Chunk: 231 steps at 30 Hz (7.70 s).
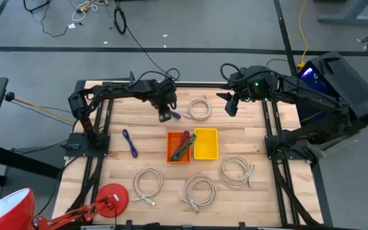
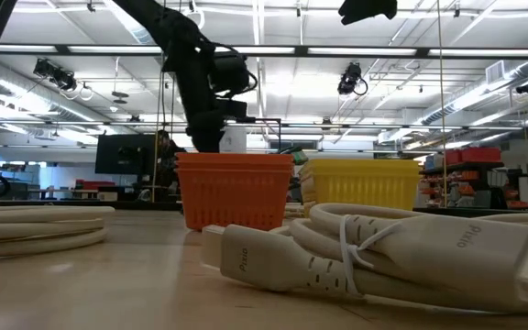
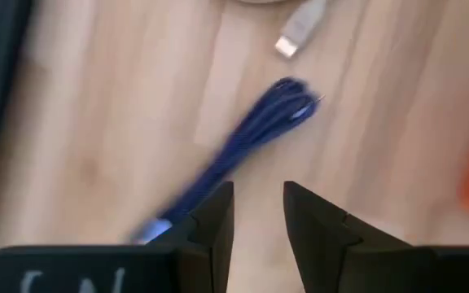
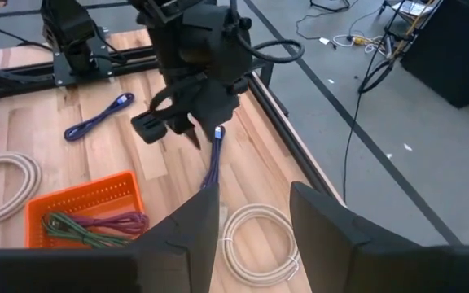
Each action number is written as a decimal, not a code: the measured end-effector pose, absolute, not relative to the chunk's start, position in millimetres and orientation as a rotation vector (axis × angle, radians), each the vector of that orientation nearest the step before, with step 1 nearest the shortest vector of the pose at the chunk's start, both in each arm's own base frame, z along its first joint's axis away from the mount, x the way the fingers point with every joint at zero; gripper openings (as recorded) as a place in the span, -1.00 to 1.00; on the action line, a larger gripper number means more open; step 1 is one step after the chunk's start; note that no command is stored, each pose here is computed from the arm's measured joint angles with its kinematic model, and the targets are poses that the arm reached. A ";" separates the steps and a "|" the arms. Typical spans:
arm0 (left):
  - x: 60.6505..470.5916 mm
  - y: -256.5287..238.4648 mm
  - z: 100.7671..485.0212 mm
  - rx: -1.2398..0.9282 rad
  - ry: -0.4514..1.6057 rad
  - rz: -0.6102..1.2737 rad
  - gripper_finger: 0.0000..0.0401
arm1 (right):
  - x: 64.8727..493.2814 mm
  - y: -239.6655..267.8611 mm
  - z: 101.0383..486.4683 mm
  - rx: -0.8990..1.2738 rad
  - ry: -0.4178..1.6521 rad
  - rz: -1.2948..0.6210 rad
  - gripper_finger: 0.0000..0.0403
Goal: Pick & Place USB Port
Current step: Put the purple charger cable into the orange basket
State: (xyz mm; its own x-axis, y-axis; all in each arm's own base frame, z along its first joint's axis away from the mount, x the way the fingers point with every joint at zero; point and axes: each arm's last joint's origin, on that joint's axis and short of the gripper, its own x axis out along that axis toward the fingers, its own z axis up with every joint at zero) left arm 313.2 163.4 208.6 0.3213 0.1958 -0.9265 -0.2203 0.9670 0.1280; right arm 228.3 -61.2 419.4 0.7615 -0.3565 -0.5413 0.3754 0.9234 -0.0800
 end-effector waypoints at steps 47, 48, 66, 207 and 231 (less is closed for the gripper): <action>349.4 173.5 160.9 0.423 1.371 0.092 -0.03 | 229.4 -57.2 419.5 0.178 0.550 -0.428 -0.24; 348.9 174.1 160.7 0.411 1.365 0.081 -0.04 | 229.4 -57.2 419.5 0.178 0.550 -0.427 -0.24; 347.1 181.7 127.3 0.314 1.436 -0.004 -0.51 | 230.6 -50.5 418.9 0.184 0.556 -0.405 -0.24; 250.4 87.7 416.0 -0.083 0.240 0.501 -0.80 | 330.7 35.1 264.1 0.608 0.367 -0.102 -0.97; 251.7 86.2 418.3 -0.114 0.210 0.451 -0.80 | 335.5 12.9 239.3 0.497 0.511 -0.160 -0.97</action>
State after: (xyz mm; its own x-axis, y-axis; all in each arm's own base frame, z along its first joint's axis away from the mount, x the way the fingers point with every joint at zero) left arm 251.7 86.2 418.3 0.8790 0.4201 -0.2256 -0.4434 0.8941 -0.0626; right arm 335.5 12.9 239.3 0.8629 -0.0243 -0.5048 0.2672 0.8697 0.4149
